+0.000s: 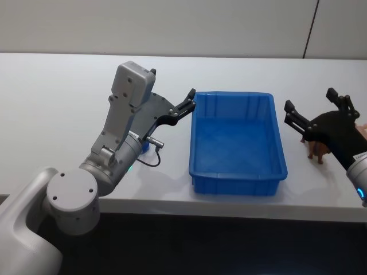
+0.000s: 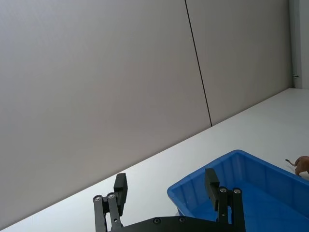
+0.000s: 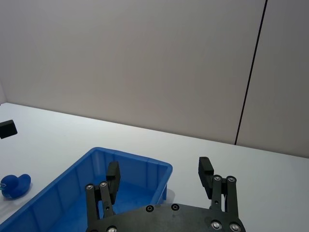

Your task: Pick up the two dolls from the table and place them into the box.

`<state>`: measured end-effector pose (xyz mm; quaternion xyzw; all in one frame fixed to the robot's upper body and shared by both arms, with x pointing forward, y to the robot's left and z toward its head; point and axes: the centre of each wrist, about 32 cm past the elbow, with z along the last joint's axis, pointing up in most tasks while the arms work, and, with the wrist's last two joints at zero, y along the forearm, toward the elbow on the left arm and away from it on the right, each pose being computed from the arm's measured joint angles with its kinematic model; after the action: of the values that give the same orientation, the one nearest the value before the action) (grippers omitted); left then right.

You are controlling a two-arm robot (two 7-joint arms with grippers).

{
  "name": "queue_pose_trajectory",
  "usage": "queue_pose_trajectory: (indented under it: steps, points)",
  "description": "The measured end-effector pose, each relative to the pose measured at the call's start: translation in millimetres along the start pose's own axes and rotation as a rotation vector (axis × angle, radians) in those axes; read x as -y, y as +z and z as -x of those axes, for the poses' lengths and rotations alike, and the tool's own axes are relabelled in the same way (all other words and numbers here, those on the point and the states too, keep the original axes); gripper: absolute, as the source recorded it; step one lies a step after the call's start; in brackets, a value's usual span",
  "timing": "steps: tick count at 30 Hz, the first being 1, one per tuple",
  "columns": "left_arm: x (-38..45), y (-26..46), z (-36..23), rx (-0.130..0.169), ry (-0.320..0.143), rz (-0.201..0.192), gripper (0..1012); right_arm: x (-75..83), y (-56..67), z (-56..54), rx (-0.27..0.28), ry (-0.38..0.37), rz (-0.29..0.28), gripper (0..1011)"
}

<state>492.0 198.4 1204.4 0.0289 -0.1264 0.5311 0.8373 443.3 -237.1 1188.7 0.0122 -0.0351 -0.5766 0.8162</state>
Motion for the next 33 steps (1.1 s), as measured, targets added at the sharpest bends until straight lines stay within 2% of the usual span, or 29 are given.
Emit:
queue_pose_trajectory:
  steps: [33]
  points:
    - [0.0, 0.0, 0.0, 0.0, 0.0, 0.0, 1001, 0.0, 0.0, -0.1, 0.0, 0.0, 0.0, 1001]
